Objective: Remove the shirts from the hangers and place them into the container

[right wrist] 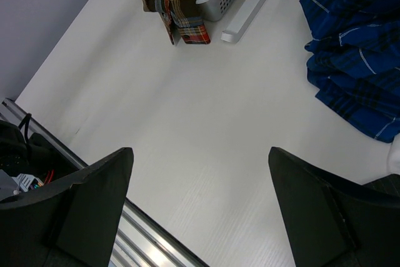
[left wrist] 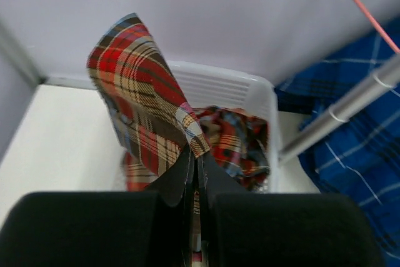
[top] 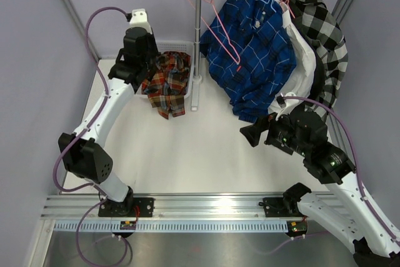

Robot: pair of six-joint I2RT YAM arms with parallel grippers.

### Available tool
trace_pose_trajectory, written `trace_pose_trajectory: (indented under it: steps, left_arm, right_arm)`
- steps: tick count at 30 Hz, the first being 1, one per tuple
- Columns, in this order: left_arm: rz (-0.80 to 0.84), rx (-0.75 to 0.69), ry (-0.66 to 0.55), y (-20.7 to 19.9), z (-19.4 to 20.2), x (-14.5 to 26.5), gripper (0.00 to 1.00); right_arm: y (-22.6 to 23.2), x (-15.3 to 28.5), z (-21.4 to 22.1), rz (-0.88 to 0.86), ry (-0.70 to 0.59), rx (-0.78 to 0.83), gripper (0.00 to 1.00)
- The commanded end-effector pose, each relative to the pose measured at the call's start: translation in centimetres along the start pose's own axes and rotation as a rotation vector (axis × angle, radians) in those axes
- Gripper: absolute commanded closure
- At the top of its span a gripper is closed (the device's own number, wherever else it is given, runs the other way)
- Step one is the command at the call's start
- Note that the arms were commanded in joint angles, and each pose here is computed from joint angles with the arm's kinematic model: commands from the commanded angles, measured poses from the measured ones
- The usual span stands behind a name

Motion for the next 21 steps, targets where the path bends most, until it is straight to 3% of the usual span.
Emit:
trace_pose_trajectory:
  steps: [1, 10, 17, 21]
  left_arm:
    - [0.184, 0.009, -0.038, -2.7, -0.6, -1.4, 1.0]
    - [0.238, 0.087, 0.195, -3.8, 8.8, -5.7, 1.0]
    - [0.116, 0.316, 0.389, -0.5, 15.5, -8.2, 1.0]
    - [0.109, 0.345, 0.522, -0.1, 18.7, -9.2, 1.0]
  right_arm:
    - [0.0, -0.2, -0.3, -0.006, -0.011, 0.001, 0.01]
    - [-0.3, -0.7, -0.1, 0.018, 0.009, -0.001, 0.01]
    - [-0.5, -1.0, 0.1, 0.031, 0.02, -0.001, 0.0]
    - [-0.5, -1.3, 0.2, 0.033, 0.032, -0.002, 0.01]
Point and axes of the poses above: each gripper's point midway between its finger pads, its own x axis back along the fingers, its own y axis along the line the jaws close on, z = x × y, the point moved 8 cm from there along x, back along the fingers, and after that the axes turned 3 degrees about x, right-handed, at the moved point
